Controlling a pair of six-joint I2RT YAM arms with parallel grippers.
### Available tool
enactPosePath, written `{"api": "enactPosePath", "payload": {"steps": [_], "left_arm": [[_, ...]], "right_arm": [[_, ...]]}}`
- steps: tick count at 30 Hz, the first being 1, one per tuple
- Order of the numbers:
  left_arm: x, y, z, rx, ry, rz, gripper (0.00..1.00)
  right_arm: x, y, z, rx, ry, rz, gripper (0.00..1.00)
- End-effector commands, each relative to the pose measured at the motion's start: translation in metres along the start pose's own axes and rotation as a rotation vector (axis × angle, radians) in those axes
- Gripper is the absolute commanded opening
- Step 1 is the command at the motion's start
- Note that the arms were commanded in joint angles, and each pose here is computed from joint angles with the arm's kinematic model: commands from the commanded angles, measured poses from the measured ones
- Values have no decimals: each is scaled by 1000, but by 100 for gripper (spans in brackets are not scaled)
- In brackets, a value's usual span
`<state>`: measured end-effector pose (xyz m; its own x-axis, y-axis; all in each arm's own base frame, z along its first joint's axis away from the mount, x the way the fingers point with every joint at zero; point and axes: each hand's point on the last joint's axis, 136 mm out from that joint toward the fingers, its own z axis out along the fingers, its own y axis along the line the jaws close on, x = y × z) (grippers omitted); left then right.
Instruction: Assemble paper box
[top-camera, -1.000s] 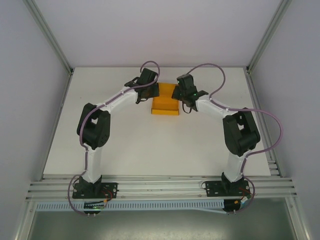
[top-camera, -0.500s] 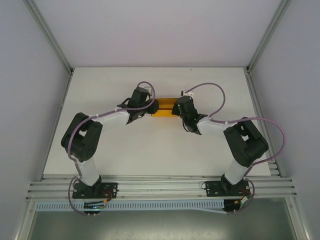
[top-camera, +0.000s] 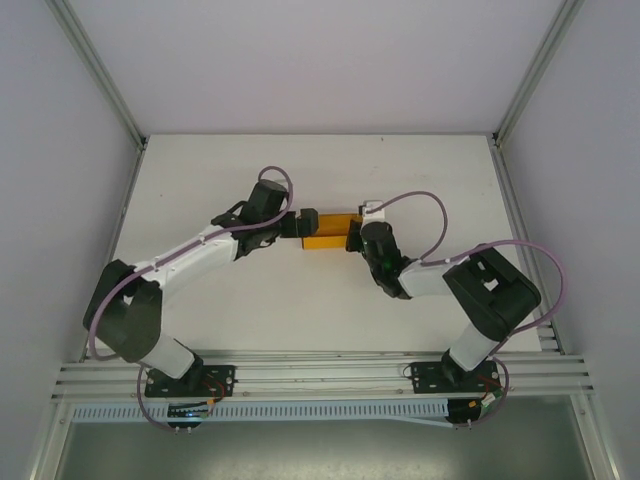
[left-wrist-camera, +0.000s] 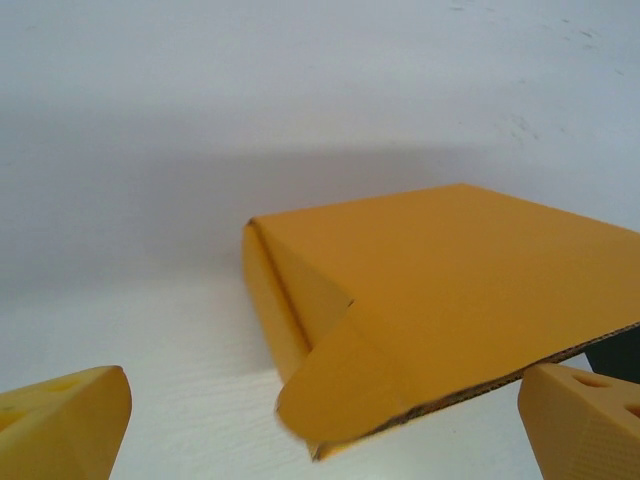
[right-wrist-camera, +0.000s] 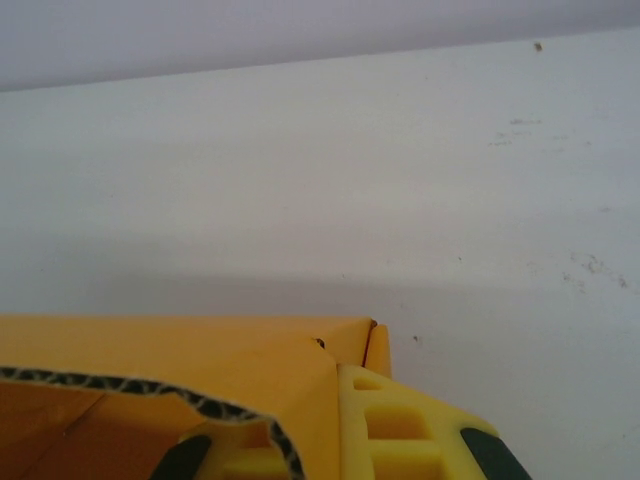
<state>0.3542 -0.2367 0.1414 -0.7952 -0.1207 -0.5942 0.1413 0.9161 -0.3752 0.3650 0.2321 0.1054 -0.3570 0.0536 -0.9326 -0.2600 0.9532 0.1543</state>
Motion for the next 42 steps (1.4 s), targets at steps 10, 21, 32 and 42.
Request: {"api": "enactPosePath", "payload": {"steps": [10, 21, 32, 42], "left_arm": [[-31, 53, 9, 40, 58, -386, 99], [-60, 83, -16, -177, -41, -320, 99], [-15, 34, 58, 195, 207, -278, 86], [30, 50, 84, 193, 296, -373, 60]], "right_arm": [[45, 25, -1, -61, 34, -232, 0], [60, 18, 1, -26, 62, -294, 0], [64, 21, 2, -33, 58, -305, 0], [71, 28, -4, -26, 74, -337, 5]]}}
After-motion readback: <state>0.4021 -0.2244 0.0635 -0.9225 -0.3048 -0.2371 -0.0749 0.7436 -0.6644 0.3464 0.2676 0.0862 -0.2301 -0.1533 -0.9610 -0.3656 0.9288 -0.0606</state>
